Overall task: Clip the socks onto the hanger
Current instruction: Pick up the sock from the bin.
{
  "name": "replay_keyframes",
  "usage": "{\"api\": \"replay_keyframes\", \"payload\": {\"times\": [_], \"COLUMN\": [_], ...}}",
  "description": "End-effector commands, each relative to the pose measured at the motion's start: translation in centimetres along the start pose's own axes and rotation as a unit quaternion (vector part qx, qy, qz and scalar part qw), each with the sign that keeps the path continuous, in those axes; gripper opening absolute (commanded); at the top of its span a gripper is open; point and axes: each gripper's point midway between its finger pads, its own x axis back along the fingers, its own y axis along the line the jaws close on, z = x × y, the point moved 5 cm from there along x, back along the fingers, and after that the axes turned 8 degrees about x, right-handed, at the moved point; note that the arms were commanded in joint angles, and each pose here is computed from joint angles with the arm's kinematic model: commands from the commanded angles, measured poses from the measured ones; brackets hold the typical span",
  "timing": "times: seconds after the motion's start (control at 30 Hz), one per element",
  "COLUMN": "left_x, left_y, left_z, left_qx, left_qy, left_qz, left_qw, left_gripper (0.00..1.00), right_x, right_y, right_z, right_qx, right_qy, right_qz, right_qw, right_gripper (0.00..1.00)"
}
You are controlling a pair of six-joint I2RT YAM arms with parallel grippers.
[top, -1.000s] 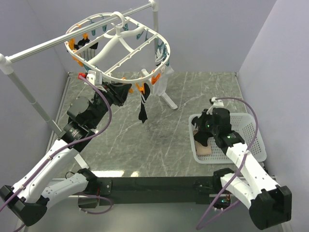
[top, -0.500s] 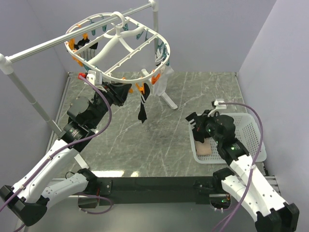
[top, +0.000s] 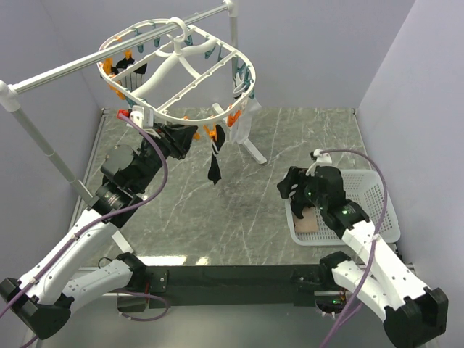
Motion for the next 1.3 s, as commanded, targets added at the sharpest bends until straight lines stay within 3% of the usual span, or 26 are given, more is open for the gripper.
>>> {"api": "replay_keyframes", "payload": {"times": [0.0,0.17,0.4,0.63,0.93,1.07,1.27], "left_x": [0.2,0.2,0.3,0.2,0.3,0.3,0.4], "left_y": [-0.6,-0.6,-0.6,-0.6,-0.5,-0.5,-0.4], "left_z": [-1.0,-0.9,-1.0,-1.0,-1.0,-1.1,-1.1], "left_qx": [0.004,0.006,0.005,0.005,0.004,0.004,0.003], "left_qy": [-0.022,-0.021,-0.024,-0.023,-0.025,-0.025,-0.026], "left_qz": [0.017,0.018,0.019,0.019,0.014,0.014,0.013], "left_qw": [1.0,1.0,1.0,1.0,1.0,1.0,1.0], "left_gripper": [0.23,0.23,0.24,0.24,0.24,0.24,0.24], "right_x": [2.3,3.3,1.4,-1.0,-2.6,-2.9,-3.6], "right_y": [1.0,0.5,-1.3,-2.1,-1.1,-1.3,-1.2], "right_z": [-4.2,-6.8,-6.3,-6.3,-4.2,-3.4,-3.5], "right_qx": [-0.015,0.006,0.04,-0.018,-0.079,-0.078,-0.081], "right_qy": [-0.057,-0.072,-0.06,-0.018,0.045,0.067,0.068], "right_qz": [0.0,0.039,0.097,0.145,0.132,0.15,0.155], "right_qw": [0.998,0.997,0.993,0.989,0.987,0.983,0.982], "right_gripper": [0.89,0.9,0.88,0.85,0.75,0.59,0.55]}}
